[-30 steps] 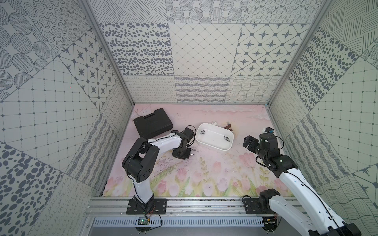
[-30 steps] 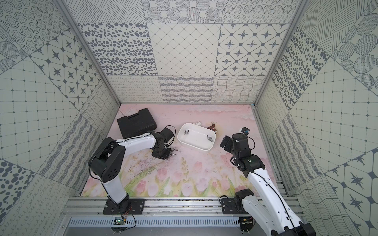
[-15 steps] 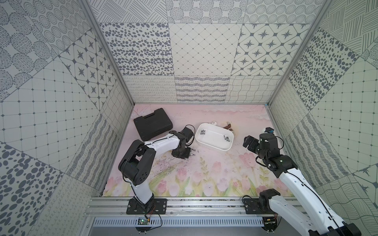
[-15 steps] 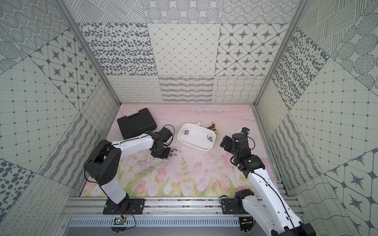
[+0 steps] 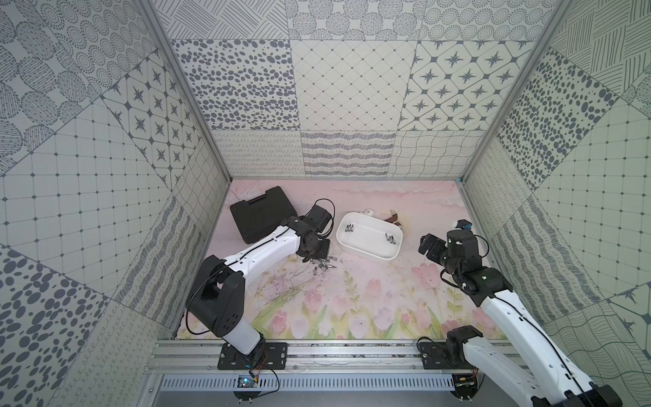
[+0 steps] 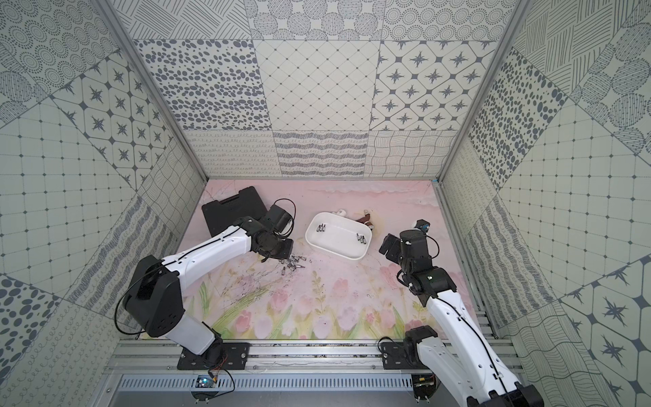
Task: Put the bit on the desktop into the storage box
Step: Place the screwdriver bit in the storage box.
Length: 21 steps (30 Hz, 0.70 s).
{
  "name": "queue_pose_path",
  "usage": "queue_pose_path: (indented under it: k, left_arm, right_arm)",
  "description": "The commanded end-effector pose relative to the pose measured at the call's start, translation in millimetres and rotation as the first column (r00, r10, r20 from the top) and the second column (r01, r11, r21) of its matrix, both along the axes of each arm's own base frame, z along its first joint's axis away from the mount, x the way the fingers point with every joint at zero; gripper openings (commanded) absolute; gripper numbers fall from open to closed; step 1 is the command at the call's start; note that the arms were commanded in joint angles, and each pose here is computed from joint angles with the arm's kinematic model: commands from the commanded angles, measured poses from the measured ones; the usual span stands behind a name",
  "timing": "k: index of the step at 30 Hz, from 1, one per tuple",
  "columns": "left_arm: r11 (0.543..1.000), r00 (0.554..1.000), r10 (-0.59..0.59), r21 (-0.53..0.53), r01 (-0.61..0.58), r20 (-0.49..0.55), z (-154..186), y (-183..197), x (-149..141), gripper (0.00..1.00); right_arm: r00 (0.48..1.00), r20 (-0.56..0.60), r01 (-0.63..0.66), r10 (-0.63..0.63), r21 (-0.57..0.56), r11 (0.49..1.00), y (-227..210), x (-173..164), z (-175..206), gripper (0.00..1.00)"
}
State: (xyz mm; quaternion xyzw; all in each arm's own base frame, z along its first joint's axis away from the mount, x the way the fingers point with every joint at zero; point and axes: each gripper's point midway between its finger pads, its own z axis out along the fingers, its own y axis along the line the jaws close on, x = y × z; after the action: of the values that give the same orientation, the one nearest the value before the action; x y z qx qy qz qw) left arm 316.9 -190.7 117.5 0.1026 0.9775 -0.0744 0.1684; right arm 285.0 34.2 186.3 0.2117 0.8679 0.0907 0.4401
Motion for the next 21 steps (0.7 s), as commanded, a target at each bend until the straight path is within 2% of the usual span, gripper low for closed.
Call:
queue_pose_path:
  k: [1, 11, 21]
  left_arm:
    - [0.999, 0.998, -0.039, -0.021, 0.040, 0.055, 28.5, -12.2, 9.9, 0.04]
    - [0.990, 0.983, -0.129, -0.045, 0.135, 0.128, 53.1, -65.2, 40.4, 0.04]
    - [0.984, 0.975, -0.169, -0.031, 0.175, 0.141, 42.4, -104.4, 74.0, 0.03]
  right_arm:
    - [0.999, 0.039, 0.021, -0.021, 0.011, 1.000, -2.9, 3.1, 7.2, 0.97]
    - [0.999, 0.033, 0.020, -0.020, 0.013, 1.000, -3.0, 0.7, 3.1, 0.97]
    - [1.000, 0.019, 0.018, -0.019, 0.025, 1.000, -1.3, 0.3, -2.8, 0.97]
